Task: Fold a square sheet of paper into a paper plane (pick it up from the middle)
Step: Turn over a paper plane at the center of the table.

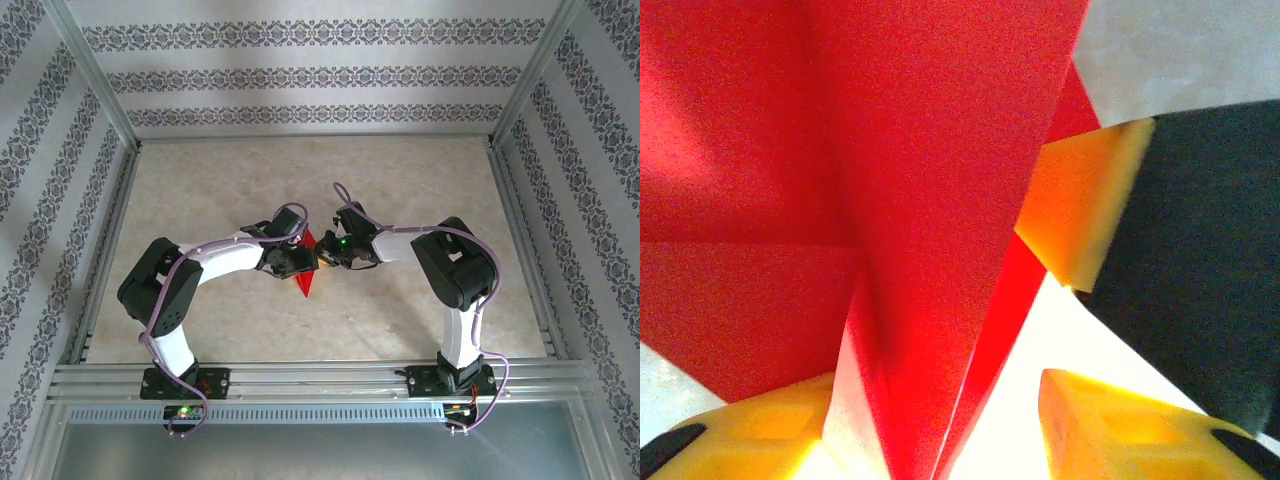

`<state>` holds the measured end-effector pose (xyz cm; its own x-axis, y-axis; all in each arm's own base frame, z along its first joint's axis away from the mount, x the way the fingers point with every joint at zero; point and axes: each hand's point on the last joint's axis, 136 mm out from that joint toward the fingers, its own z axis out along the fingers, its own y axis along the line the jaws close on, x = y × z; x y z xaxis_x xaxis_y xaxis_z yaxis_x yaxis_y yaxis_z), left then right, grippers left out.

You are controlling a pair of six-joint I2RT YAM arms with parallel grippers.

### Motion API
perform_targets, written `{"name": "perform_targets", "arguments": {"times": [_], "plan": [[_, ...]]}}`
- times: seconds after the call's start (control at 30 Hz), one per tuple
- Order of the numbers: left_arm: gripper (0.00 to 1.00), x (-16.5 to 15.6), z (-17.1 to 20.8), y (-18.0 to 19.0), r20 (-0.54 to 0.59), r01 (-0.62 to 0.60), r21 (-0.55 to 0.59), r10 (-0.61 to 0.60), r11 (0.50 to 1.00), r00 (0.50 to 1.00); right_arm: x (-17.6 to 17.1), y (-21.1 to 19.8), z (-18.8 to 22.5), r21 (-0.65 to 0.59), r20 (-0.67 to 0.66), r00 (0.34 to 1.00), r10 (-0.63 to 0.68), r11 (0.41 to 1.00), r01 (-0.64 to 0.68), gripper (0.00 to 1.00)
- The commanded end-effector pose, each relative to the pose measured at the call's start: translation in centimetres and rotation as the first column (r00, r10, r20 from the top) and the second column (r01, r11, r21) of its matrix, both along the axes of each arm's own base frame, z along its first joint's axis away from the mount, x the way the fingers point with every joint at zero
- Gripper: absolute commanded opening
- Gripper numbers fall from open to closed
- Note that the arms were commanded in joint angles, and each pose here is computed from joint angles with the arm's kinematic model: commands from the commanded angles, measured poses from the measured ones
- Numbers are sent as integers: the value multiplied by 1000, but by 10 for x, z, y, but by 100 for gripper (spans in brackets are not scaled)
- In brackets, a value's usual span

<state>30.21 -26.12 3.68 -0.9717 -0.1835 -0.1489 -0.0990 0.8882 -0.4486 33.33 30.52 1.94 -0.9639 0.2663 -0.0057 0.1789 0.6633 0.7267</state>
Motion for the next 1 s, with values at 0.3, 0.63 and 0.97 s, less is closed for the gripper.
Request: {"name": "perform_targets", "arguments": {"times": [0.3, 0.63, 0.97], "plan": [[45, -4, -10, 4, 8, 63, 120, -65, 991, 998, 4, 8, 17, 70, 11, 1000, -2, 998, 1, 13], [34, 0, -5, 15, 35, 19, 162, -25, 987, 999, 4, 2, 16, 58, 9, 1000, -13, 998, 12, 14], [28, 5, 4, 31, 76, -61, 217, 45, 974, 996, 3, -2, 10, 27, 1, 1000, -14, 1000, 14, 13]]}}
